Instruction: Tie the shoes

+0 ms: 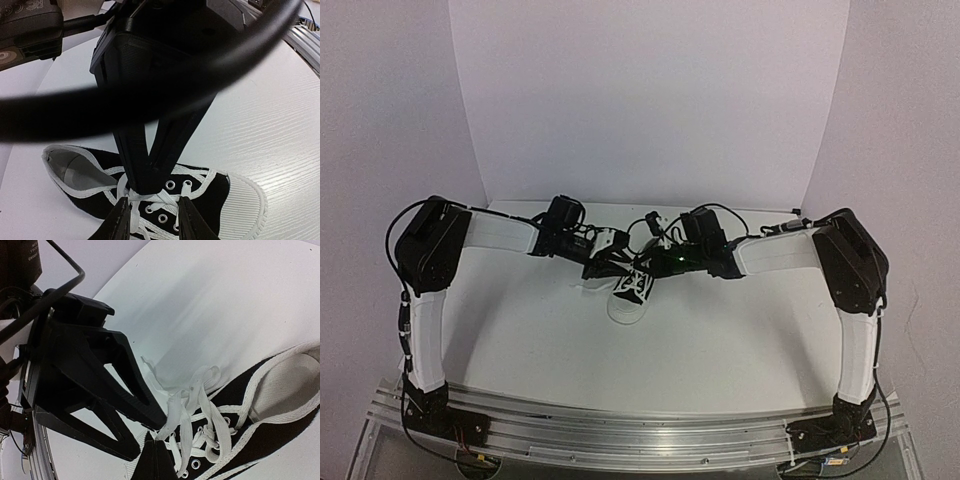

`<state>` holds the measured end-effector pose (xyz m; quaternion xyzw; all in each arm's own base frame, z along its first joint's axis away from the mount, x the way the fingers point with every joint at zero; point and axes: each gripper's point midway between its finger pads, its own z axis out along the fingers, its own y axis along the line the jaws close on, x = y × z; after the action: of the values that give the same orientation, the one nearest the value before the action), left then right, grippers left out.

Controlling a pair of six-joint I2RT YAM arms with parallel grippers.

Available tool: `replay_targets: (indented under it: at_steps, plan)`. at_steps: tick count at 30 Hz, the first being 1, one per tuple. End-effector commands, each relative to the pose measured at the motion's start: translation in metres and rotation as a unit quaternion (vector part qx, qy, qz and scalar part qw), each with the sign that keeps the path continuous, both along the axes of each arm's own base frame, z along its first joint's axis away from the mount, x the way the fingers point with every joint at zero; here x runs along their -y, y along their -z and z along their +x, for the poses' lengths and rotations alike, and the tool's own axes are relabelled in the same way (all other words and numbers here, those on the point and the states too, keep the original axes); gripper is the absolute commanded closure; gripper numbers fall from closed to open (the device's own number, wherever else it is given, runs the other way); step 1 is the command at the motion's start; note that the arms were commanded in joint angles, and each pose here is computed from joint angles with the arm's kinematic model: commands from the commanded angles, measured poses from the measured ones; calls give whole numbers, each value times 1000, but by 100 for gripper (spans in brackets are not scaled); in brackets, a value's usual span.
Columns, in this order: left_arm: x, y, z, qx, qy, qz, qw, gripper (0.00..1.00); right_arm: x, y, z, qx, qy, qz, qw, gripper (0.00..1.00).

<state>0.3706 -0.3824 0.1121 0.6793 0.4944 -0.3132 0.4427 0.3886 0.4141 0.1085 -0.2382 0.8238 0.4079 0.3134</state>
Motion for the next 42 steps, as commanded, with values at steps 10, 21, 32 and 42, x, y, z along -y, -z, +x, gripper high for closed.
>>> replay_targets:
  at_steps: [10,21,32,42]
  plan:
    - [-2,-38,3,58,8,-30,998,52,-3,-6,2,10,-14,14,1000,100]
    - [11,-15,30,66,-9,-1,998,62,-6,-9,3,14,-19,17,1000,100]
    - [12,-1,8,35,23,13,999,98,-9,-9,4,14,-23,20,999,100]
    - [12,-3,16,-102,-67,20,992,100,-5,-29,14,13,3,36,999,72]
